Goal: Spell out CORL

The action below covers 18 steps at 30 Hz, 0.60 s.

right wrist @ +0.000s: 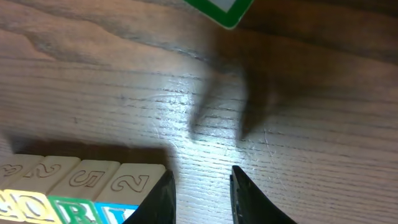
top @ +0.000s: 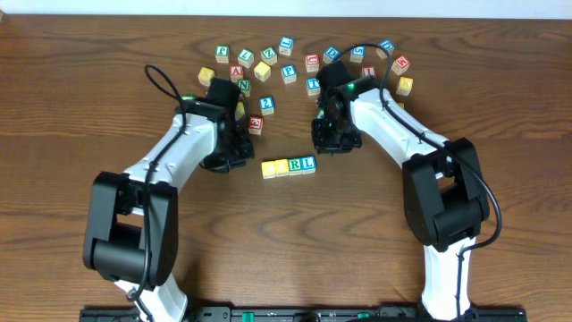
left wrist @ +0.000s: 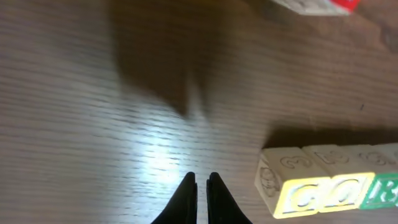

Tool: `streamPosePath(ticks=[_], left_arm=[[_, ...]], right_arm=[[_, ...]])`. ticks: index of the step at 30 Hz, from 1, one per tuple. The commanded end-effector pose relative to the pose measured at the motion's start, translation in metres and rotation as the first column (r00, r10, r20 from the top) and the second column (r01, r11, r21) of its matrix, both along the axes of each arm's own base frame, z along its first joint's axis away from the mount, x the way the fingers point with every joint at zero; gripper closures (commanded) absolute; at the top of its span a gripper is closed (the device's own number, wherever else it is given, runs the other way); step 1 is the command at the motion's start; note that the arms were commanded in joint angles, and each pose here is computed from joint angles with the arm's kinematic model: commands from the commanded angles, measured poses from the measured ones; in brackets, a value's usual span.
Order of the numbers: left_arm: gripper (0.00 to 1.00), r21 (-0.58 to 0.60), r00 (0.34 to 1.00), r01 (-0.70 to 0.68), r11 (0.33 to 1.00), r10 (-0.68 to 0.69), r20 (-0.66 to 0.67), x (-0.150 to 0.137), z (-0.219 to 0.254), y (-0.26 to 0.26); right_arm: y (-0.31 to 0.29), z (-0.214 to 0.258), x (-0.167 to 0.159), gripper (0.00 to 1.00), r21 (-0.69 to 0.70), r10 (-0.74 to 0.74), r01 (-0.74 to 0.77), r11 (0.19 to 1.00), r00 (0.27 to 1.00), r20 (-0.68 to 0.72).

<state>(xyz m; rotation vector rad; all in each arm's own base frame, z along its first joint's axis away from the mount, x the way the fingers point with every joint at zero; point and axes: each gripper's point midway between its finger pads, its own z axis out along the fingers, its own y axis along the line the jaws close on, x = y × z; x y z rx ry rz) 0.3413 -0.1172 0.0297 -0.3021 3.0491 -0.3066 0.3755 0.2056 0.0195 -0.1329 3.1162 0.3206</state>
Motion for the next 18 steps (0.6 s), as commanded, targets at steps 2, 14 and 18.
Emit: streamPosePath(ticks=[2,14,18], left_arm=[[0.92,-0.014,0.999,0.031,0.999,-0.031,-0.011,-0.010,-0.013,-0.014],[0.92,-0.050,0.998,0.055,0.997,-0.054,0.020,-0.007,-0.016,-0.029],[0.92,-0.054,0.995,0.094,0.994,-0.092,0.039,-0.008,-0.015,-0.041]], right_arm=[[0.003,-0.005,-0.009,0.76,-0.008,0.001,-0.001,1.000,1.000,-0.019],[0.007,-0.009,-0.018,0.76,-0.015,0.020,-0.020,1.000,0.999,-0.033],[0.007,-0.009,-0.018,0.77,-0.017,0.020,-0.020,1.000,0.999,-0.036]])
